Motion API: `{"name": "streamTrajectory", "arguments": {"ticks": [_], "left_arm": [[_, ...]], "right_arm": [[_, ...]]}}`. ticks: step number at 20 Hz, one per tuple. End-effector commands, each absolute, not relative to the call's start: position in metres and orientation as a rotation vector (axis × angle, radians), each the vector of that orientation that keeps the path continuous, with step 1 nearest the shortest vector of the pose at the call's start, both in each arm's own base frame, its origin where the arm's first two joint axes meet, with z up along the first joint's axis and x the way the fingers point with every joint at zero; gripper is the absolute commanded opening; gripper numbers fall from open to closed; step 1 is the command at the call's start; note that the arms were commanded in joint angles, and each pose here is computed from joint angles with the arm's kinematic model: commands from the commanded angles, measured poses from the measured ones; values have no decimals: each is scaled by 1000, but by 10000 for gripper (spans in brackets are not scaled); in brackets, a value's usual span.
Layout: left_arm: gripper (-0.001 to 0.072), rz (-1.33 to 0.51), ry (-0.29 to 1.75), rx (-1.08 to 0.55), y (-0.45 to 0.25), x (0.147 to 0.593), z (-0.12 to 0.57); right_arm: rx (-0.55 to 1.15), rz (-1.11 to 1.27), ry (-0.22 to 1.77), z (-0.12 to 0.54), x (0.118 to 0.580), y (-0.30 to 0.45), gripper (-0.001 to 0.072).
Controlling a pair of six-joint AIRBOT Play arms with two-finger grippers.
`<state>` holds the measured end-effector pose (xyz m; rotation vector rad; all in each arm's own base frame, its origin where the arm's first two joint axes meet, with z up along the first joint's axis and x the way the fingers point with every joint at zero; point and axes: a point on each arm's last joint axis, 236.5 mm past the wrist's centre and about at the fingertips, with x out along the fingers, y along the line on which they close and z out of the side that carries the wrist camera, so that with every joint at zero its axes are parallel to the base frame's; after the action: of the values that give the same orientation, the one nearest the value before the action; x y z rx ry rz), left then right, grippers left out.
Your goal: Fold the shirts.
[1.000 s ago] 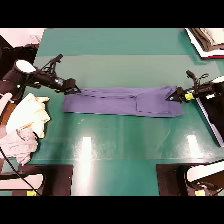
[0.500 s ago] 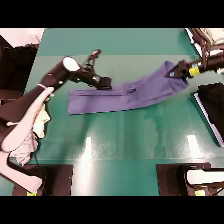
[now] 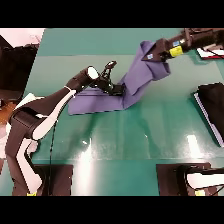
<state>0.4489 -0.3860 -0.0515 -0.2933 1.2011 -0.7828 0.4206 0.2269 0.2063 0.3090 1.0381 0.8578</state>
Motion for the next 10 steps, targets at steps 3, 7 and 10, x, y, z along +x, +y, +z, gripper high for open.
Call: {"name": "streamTrajectory", "arguments": {"ticks": [3,7,10], "left_arm": [[25,-773,1202,-295,-386,452,-57],[25,-760,1260,-209,-344,454,-48],[25,-700,1186,-151,-295,476,-8]], "right_arm": [[270,947,1044,203,421,280,12],[284,948,1083,173,423,297,12],[285,955,1098,160,420,308,12]]}}
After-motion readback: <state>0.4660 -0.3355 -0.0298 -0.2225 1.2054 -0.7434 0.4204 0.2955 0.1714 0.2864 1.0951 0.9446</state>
